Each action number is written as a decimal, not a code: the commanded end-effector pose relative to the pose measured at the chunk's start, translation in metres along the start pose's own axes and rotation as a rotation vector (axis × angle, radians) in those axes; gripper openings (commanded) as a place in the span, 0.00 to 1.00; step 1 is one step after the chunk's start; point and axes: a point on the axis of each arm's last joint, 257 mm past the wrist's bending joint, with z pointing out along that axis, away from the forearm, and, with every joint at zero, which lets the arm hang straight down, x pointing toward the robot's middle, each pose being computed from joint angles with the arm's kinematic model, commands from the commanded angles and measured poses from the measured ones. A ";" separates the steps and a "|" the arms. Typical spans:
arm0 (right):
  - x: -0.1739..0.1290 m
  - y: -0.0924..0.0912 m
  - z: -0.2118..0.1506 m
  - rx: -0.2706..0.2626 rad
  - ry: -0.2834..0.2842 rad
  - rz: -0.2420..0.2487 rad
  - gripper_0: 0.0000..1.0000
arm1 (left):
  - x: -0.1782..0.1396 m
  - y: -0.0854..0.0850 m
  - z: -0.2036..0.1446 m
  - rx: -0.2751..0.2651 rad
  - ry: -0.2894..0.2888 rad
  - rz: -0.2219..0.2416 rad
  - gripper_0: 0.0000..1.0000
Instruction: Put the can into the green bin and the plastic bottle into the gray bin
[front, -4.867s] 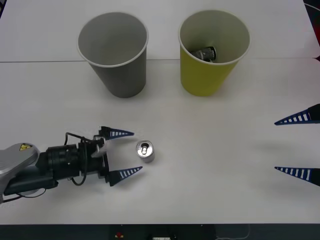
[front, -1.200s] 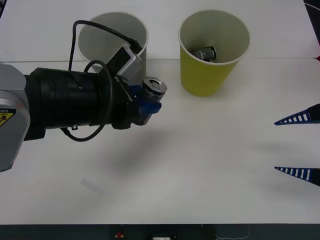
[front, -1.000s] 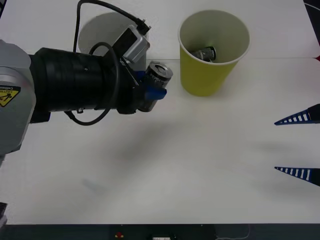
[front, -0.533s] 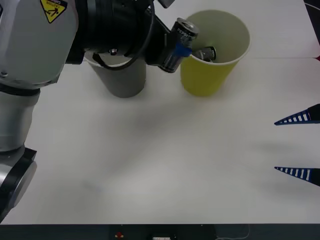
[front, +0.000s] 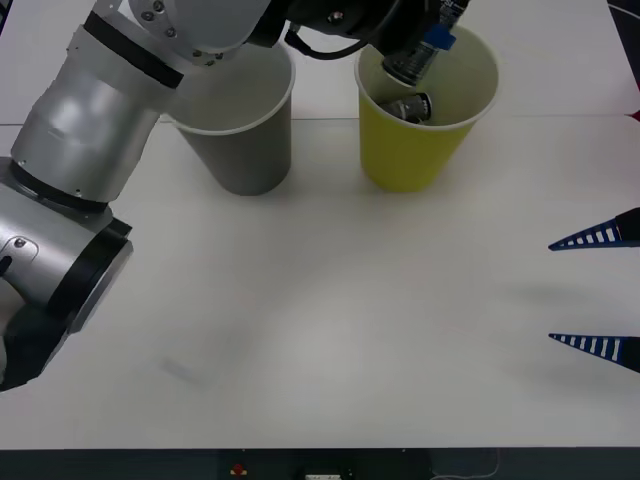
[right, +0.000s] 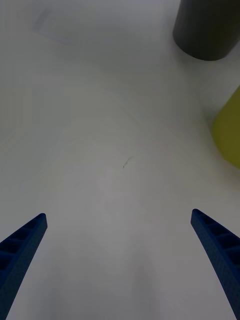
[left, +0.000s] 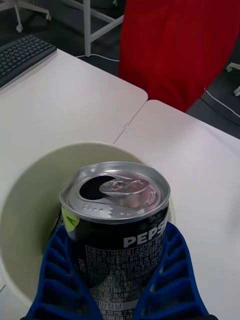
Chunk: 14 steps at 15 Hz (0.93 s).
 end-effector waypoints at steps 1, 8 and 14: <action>0.000 0.000 0.000 0.000 0.000 0.000 1.00 | 0.002 0.003 0.025 -0.032 0.006 0.037 0.00; 0.000 0.000 0.000 0.000 0.000 0.000 1.00 | 0.021 0.009 0.041 -0.091 0.047 0.119 0.67; 0.000 0.000 0.000 0.000 0.000 0.000 1.00 | 0.017 0.001 0.041 -0.065 0.038 0.162 1.00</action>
